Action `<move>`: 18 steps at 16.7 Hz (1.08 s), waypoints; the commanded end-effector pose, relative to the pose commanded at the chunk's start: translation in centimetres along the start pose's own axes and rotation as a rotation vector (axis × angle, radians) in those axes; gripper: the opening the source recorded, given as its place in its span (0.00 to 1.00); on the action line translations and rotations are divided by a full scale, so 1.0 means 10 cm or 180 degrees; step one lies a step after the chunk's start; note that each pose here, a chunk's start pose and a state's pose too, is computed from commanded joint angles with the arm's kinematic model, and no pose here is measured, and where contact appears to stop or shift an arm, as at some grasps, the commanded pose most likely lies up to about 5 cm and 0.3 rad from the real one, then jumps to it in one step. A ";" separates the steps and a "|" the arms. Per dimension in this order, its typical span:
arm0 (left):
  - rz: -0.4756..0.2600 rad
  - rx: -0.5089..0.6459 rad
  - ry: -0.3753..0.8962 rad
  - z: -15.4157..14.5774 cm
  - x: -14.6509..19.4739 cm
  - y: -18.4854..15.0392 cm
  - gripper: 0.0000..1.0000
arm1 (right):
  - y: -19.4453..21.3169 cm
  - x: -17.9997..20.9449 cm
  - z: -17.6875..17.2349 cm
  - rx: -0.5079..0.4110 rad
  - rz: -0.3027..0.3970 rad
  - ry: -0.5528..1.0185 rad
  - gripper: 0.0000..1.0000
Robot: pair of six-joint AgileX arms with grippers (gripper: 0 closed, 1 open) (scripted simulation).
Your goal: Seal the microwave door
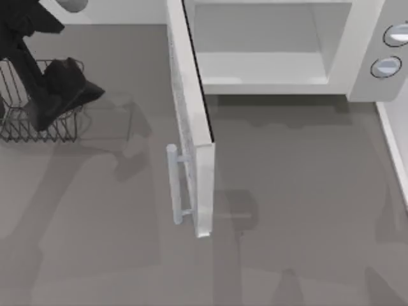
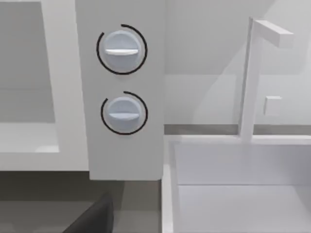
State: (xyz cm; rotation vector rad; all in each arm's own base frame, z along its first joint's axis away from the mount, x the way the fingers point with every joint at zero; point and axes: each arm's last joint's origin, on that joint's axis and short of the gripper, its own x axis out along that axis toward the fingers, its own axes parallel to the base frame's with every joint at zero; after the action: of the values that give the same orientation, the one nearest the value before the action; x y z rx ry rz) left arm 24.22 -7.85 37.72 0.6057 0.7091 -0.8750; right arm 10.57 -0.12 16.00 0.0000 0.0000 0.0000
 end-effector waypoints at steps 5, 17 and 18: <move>-0.0780 0.0456 0.0270 0.47 0.37 0.24 1.00 | 0.00 0.00 0.00 0.0000 0.0000 0.0000 1.00; -0.1161 0.0655 0.0370 0.65 0.65 0.30 1.00 | 0.00 0.00 0.00 0.0000 0.0000 0.0000 1.00; -0.1170 0.0659 0.0372 0.64 0.71 0.28 1.00 | 0.00 0.00 0.00 0.0000 0.0000 0.0000 1.00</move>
State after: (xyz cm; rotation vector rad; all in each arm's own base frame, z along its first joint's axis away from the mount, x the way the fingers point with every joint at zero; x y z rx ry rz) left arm 31.73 -14.42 36.80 0.7275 0.8578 -1.2724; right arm 10.57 -0.12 16.00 0.0000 0.0000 0.0000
